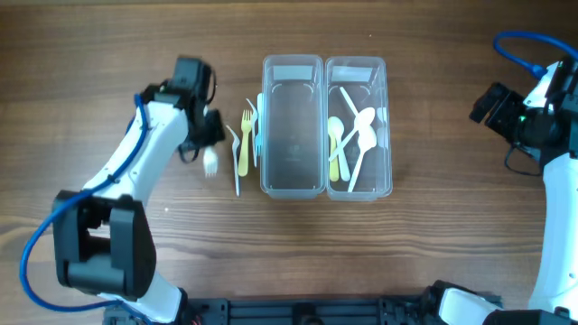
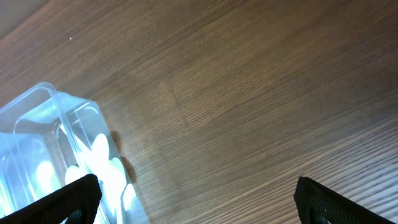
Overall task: Pack container
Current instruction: 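Carry the white fork into the left container and release it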
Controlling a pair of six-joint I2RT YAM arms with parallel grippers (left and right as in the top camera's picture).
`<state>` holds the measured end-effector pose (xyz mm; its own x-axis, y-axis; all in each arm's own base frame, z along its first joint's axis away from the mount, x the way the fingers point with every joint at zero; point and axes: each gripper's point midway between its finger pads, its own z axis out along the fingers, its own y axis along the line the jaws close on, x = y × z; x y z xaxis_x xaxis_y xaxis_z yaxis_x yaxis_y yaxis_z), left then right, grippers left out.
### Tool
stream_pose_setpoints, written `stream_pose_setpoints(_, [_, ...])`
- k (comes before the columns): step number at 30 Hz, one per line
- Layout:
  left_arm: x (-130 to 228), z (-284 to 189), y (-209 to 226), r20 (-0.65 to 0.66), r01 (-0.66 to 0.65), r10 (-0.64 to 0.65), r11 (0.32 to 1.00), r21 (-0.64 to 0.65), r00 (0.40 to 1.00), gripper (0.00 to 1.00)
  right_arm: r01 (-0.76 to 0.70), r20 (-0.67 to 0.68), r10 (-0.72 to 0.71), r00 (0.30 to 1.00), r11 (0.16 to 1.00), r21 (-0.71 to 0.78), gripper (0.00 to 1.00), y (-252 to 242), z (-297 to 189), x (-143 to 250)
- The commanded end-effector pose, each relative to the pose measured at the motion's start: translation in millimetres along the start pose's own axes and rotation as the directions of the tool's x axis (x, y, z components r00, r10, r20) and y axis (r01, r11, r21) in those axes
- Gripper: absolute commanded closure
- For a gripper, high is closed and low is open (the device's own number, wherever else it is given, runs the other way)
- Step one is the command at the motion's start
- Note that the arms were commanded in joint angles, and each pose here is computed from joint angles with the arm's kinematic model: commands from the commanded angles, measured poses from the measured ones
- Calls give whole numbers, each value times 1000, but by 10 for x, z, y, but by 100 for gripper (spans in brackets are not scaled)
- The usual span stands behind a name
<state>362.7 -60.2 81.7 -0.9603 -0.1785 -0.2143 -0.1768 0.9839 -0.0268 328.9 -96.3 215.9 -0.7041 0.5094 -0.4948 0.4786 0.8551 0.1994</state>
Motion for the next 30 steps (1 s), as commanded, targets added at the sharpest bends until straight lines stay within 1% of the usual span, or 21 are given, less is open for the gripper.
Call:
stream_pose_setpoints(1, [-314, -762, -550, 172, -137, 118, 986, 100, 978, 96, -3, -7, 3, 1000, 1000, -5, 0, 3, 17, 16])
stream_pose_setpoints(3, [-292, -999, -876, 238, -250, 215, 960, 128, 947, 96, -3, -7, 2, 1000, 1000, -5, 0, 3, 17, 16])
stream_pose_setpoints(5, [-176, -1076, -1179, 270, -323, 275, 934, 153, 923, 96, -3, -8, 3, 1000, 1000, -5, 0, 2, 17, 17])
stream_pose_setpoints(7, [-35, -1077, -1439, 275, -367, 312, 914, 175, 909, 96, -3, -8, 3, 1000, 1000, -5, 0, 2, 17, 17])
stream_pose_setpoints(10, [68, -1041, -1760, 300, -415, 347, 887, 203, 889, 96, -3, -7, 3, 1000, 1000, -5, 0, 3, 17, 16])
stream_pose_setpoints(12, [131, -924, -1883, 287, -437, 373, 877, 202, 882, 96, -3, -8, 3, 1000, 1000, -5, 0, 2, 17, 17])
stream_pose_setpoints(17, [221, -385, -1920, 173, -425, 398, 890, 165, 901, 96, -3, -8, 3, 1000, 1000, -5, 0, 2, 17, 17])
stream_pose_setpoints(18, [222, -323, -1931, 166, -425, 400, 890, 162, 901, 94, -3, -8, 3, 1000, 1000, -5, 0, 2, 17, 17])
stream_pose_setpoints(20, [212, -315, -1941, 169, -426, 400, 890, 163, 901, 74, -3, -7, 3, 1000, 1000, -5, 0, 3, 17, 16])
stream_pose_setpoints(21, [196, -354, -1950, 179, -426, 397, 889, 167, 900, 67, -3, -7, 3, 1000, 1000, -5, 0, 3, 17, 16])
stream_pose_setpoints(22, [173, -404, -1950, 190, -424, 393, 890, 170, 900, 50, -3, -7, 3, 1000, 1000, -5, 0, 3, 17, 16])
stream_pose_setpoints(23, [157, -498, -1949, 203, -424, 389, 889, 175, 899, 39, -3, -8, 3, 1000, 1000, -5, 0, 2, 17, 17])
stream_pose_setpoints(26, [51, -869, -1831, 246, -403, 355, 896, 186, 902, 38, -3, -8, 3, 1000, 1000, -5, 0, 2, 17, 17])
stream_pose_setpoints(28, [-45, -1095, -1620, 268, -368, 315, 913, 175, 910, 39, -3, -7, 3, 1000, 1000, -5, 0, 3, 17, 16])
stream_pose_setpoints(30, [-124, -1202, -1279, 259, -299, 258, 945, 134, 931, 39, -3, -8, 3, 1000, 1000, -5, 0, 2, 17, 17])
